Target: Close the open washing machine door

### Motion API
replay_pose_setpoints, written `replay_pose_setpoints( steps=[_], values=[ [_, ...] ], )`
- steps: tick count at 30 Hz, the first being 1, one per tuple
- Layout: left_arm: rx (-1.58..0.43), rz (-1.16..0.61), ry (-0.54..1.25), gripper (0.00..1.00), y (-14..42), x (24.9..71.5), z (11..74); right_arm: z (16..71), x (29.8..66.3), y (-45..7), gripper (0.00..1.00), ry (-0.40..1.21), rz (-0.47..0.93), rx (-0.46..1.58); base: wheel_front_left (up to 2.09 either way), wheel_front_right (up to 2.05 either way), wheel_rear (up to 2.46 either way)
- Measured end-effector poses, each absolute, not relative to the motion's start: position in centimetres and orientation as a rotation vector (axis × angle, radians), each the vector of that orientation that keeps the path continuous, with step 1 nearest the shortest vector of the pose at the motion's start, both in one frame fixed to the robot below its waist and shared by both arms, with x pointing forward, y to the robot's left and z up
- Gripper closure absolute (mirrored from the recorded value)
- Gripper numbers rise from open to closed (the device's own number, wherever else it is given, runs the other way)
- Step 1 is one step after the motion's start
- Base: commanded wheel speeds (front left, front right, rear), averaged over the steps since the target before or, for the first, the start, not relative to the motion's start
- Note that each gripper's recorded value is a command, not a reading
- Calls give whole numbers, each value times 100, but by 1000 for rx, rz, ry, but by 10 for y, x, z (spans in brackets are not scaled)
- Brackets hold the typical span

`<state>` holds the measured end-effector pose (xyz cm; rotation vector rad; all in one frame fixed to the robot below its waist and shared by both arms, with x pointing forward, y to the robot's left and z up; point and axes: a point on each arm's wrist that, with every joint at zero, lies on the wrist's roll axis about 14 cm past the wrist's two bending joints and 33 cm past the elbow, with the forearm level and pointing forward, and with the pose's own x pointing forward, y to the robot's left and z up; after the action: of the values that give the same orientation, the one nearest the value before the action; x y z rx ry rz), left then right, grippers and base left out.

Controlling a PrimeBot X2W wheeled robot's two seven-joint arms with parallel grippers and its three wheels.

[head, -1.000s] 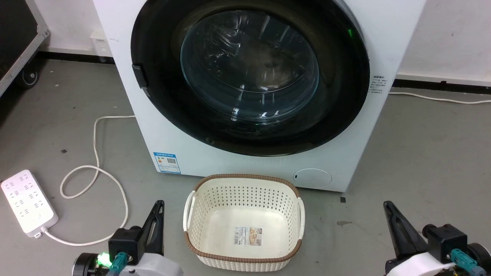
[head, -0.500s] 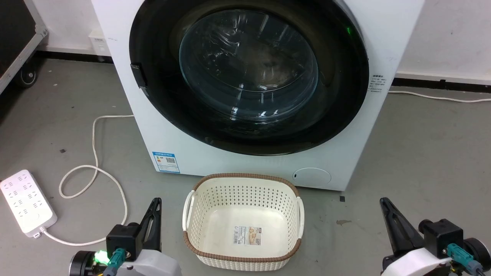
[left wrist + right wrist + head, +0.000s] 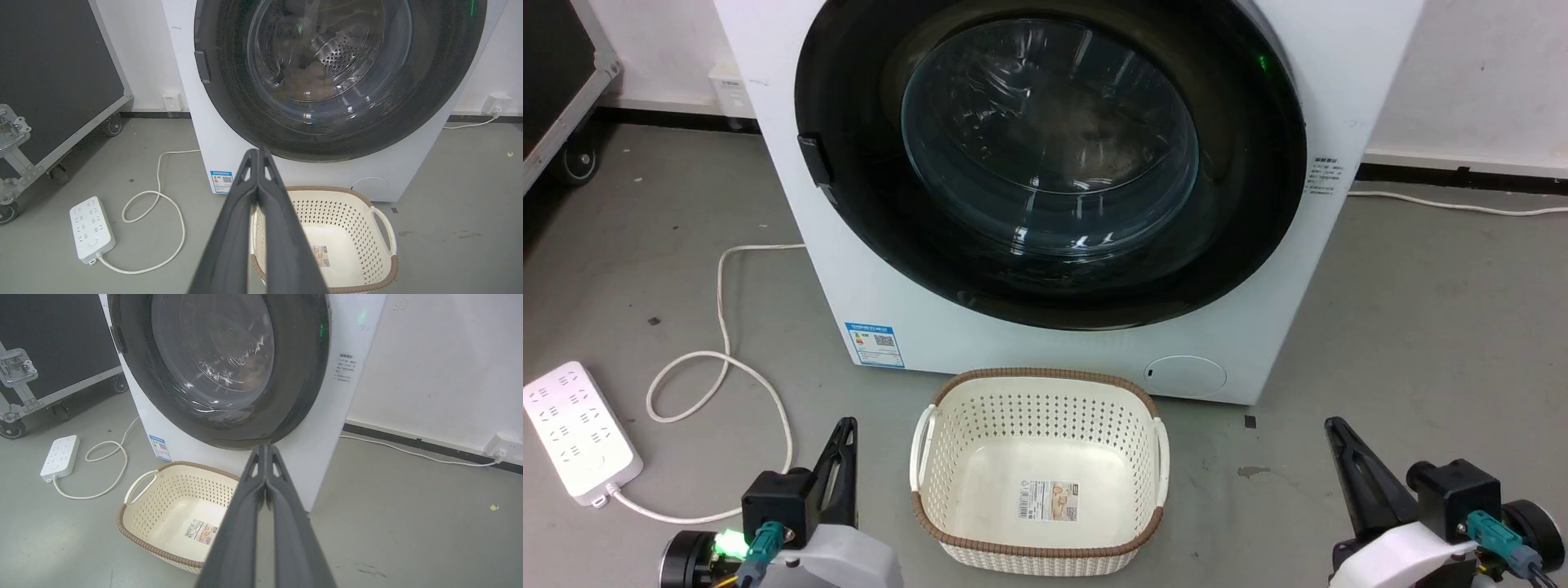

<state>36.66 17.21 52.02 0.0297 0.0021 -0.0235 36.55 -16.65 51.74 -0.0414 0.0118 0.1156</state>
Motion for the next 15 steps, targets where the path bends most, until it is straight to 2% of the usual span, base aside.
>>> replay_pose_setpoints(
  steps=[15],
  values=[
    [43, -8, 19, 100, 176, 368, 520, 521, 368, -162, 100, 18, 127, -45, 0, 0, 0]
  ],
)
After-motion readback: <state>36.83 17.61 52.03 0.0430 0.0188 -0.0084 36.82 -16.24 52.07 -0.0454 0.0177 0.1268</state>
